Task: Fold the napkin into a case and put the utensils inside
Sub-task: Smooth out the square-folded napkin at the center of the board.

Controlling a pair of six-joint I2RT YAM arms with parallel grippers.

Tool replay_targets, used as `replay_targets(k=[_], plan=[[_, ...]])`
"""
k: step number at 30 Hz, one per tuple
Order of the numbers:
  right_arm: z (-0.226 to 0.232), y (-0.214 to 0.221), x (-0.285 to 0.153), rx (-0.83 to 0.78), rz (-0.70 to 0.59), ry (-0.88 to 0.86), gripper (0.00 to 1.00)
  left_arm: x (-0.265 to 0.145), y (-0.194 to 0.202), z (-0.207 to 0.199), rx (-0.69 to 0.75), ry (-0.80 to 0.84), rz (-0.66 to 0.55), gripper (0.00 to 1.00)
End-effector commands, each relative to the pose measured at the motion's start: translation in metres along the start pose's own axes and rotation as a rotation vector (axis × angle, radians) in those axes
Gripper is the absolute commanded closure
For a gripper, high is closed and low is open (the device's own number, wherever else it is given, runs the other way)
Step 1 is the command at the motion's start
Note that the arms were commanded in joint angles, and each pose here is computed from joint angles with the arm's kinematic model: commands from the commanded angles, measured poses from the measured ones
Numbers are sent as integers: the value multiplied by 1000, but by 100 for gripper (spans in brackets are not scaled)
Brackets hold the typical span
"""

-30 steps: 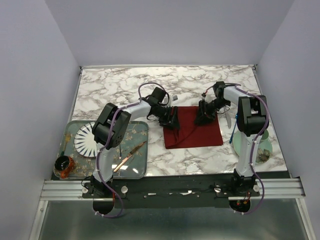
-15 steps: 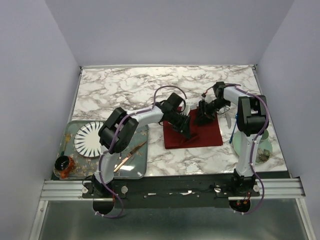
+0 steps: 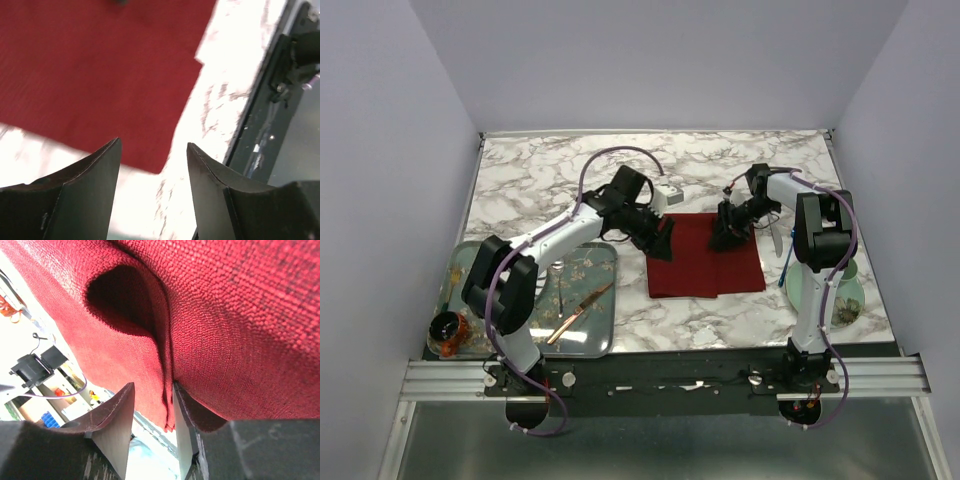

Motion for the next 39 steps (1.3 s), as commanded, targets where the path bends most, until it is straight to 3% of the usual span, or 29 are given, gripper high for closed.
replay_targets(k=[1, 8, 14, 18, 23, 25, 29, 31, 33, 34, 39], plan=[[-10, 8, 8, 16, 30, 24, 57, -26, 23, 34, -105, -107, 17, 35], [-11, 9, 11, 6, 37, 24, 59, -43, 20, 62, -206, -161, -31, 36], [-10, 9, 14, -4, 39, 17, 78, -44, 20, 68, -229, -174, -40, 36], [-7, 7, 12, -16, 33, 9, 99, -46, 17, 69, -202, -189, -58, 36], [-3, 11, 9, -20, 32, 1, 96, -42, -24, 71, -44, -215, -125, 37], [-3, 15, 8, -15, 44, 0, 84, -26, -34, 58, 50, -200, -105, 37], [-6, 25, 5, -21, 64, 18, 79, 1, -49, 44, 197, -216, -113, 37], [-6, 27, 4, -31, 64, 26, 78, 6, -76, 47, 184, -222, -174, 36], [-4, 28, 2, -37, 58, 31, 78, 21, -87, 64, 155, -242, -153, 35], [-4, 29, 1, -36, 57, 31, 78, 16, -120, 59, 156, -249, -214, 34], [3, 31, -5, -34, 43, 19, 74, 45, -146, 86, 20, -371, -242, 33]])
Point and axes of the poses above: each gripper's point midway between its finger pads, its own x axis out along the fingers, its own z axis along the line the jaws close on, y = z × x, the point moved 3 cm from there along -x, back along the fingers, and after that the axes turned 4 degrees about -x, right-handed, at the moved point
